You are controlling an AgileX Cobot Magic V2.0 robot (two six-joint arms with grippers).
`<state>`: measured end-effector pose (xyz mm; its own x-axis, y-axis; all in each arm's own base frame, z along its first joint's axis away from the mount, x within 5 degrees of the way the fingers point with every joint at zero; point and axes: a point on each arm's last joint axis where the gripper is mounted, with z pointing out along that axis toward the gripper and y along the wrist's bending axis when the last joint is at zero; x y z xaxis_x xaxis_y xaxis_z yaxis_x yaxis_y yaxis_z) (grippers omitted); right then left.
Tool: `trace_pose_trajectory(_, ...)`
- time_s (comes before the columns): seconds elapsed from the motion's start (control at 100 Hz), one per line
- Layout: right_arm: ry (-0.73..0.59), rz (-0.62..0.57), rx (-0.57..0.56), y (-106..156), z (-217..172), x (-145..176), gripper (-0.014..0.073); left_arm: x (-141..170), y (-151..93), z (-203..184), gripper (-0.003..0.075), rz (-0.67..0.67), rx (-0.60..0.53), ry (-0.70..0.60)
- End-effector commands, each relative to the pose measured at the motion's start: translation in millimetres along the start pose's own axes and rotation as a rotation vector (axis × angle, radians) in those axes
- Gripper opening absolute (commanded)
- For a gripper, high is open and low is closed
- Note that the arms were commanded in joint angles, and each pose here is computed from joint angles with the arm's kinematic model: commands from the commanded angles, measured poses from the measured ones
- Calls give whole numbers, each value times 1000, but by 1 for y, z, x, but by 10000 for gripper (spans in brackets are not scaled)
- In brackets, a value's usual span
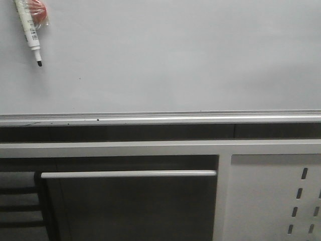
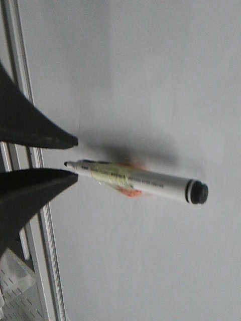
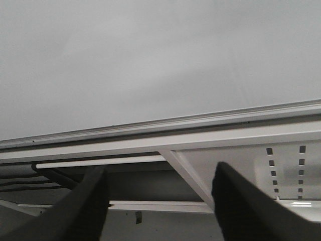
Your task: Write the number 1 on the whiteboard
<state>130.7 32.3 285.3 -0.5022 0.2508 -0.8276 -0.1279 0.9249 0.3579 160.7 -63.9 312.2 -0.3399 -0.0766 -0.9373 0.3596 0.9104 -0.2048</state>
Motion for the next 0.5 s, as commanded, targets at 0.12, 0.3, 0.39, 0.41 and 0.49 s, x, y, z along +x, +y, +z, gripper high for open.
trace_pose_trajectory(0.12,-111,-33,0,4,-4,-18,447,-19,-18,25,362,17,29,-85)
trace_pose_trajectory(0.3,-111,-39,1,3,-4,-18,447,-18,-21,43,375,29,-12,-133)
trace_pose_trajectory(0.39,-111,-39,1,3,-4,-18,447,-18,-18,49,375,31,-45,-160)
trace_pose_trajectory(0.41,-111,-39,1,3,-4,-18,447,-18,-18,49,375,31,-51,-167)
trace_pose_trajectory(0.49,-111,-39,1,3,-4,-18,447,-19,-16,53,375,32,-70,-180)
